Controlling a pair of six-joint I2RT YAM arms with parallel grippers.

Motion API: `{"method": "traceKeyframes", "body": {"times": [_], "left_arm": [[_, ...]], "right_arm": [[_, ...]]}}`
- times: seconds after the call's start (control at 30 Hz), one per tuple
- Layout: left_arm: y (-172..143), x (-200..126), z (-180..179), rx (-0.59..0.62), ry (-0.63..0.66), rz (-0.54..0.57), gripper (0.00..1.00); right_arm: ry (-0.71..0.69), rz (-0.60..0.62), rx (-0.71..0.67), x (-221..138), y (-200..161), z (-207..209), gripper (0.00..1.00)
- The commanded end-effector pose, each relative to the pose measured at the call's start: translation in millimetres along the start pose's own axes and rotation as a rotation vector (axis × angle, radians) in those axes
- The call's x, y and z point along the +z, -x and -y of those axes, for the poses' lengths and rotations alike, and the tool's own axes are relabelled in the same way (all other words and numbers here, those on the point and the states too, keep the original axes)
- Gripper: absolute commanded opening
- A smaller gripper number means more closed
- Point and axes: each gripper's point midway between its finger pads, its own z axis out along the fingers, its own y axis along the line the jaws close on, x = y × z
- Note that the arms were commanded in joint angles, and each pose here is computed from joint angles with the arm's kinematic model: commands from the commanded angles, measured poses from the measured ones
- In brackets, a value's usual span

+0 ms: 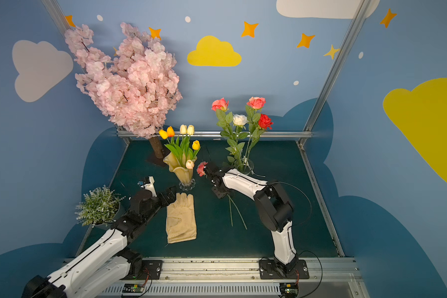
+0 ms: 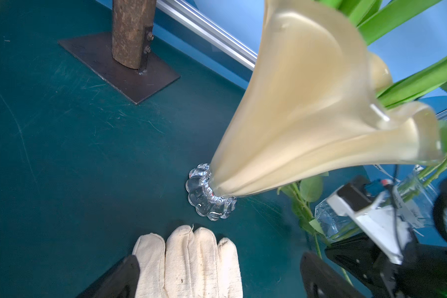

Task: Arrange the flowers in different vases according to their variety
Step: Pick up the flower at the center of the board, then insert the flower into the vase.

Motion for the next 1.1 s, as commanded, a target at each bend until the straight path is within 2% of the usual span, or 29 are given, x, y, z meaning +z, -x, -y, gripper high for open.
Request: {"method": "traceKeyframes", "body": {"times": [0.0, 0.13, 0.27, 0.47, 0.53, 0.83, 1.07], "left_arm": [[3, -4, 0, -0.001, -0.005, 0.015, 1.00], [3, -6, 0, -0.003, -0.012, 0.020, 1.00], [3, -6, 0, -0.006, -0.014, 0.022, 1.00], [2, -5, 0, -0.006, -0.013, 0.018, 1.00], [3, -5, 0, -0.006, -0.014, 0.019, 1.00], [2, -5, 0, -0.003, -0.011, 0.017, 1.00], [2, -4, -1, 0.000, -0.008, 0.019, 1.00]], "right_arm": [[0.076, 0.235, 0.055, -59, 33, -1, 0.00], [0.128, 0.426, 0.095, -109, 44, 3, 0.00], [0.156, 0.669, 0.170, -166, 55, 19, 0.00], [0.057, 1.073, 0.296, -251, 62, 67, 0.00], [0.022, 1.174, 0.328, -273, 59, 83, 0.00], [-0.220, 1.393, 0.500, -334, 40, 166, 0.00], [-0.340, 1.425, 0.563, -346, 44, 206, 0.00]]}}
